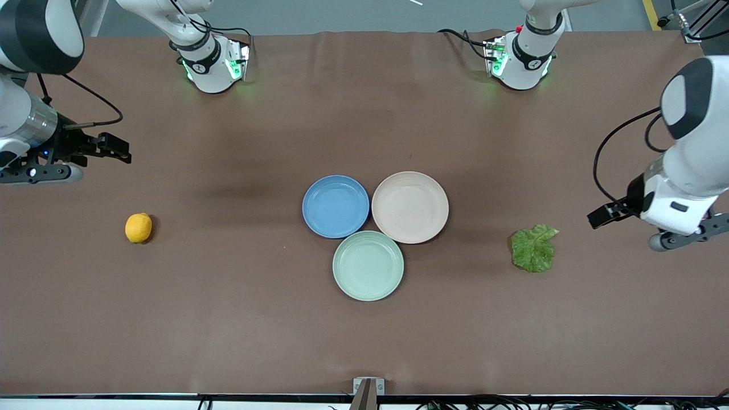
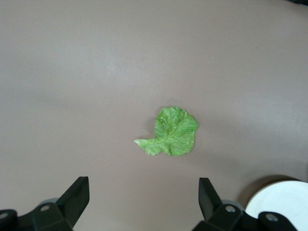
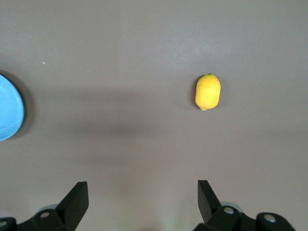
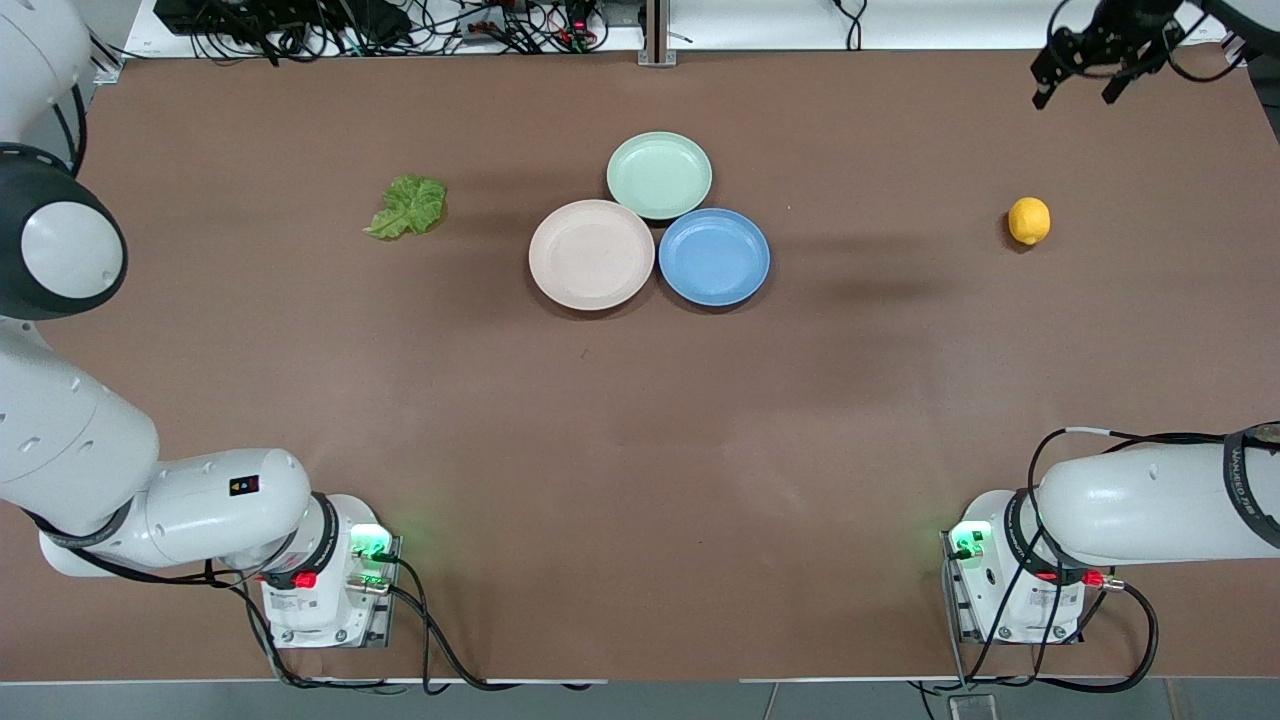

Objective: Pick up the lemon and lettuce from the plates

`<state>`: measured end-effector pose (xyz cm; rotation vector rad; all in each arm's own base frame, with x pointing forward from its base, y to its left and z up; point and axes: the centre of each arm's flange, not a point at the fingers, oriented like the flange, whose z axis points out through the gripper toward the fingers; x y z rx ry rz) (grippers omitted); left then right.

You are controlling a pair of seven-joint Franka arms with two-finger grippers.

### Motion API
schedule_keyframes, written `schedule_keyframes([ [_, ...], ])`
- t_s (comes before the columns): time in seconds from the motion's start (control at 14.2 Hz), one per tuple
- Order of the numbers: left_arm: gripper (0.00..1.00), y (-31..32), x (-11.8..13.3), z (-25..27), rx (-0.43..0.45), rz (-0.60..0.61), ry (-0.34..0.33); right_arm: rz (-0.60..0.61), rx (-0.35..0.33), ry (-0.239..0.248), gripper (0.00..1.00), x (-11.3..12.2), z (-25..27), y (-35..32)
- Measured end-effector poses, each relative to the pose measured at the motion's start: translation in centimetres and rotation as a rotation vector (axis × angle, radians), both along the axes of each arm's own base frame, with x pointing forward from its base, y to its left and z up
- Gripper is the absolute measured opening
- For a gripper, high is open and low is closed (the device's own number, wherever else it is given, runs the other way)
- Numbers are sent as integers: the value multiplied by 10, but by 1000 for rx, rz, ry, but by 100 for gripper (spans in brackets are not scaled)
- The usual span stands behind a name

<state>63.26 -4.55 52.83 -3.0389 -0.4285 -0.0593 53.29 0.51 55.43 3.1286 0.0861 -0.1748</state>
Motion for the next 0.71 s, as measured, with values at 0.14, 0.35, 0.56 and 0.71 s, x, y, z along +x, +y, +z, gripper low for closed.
schedule_keyframes([
  [0.14,100,3,-1,16,1,0,9,-3,0,-31,100,1,29,3],
  [0.35,100,7,-6,43,4,13,15,-13,1,-99,100,4,68,-2],
  [0.56,100,15,-18,72,12,31,13,-22,1,-139,100,6,87,-7],
  [0.71,100,13,-30,90,21,33,8,-23,1,-159,100,10,96,-7],
])
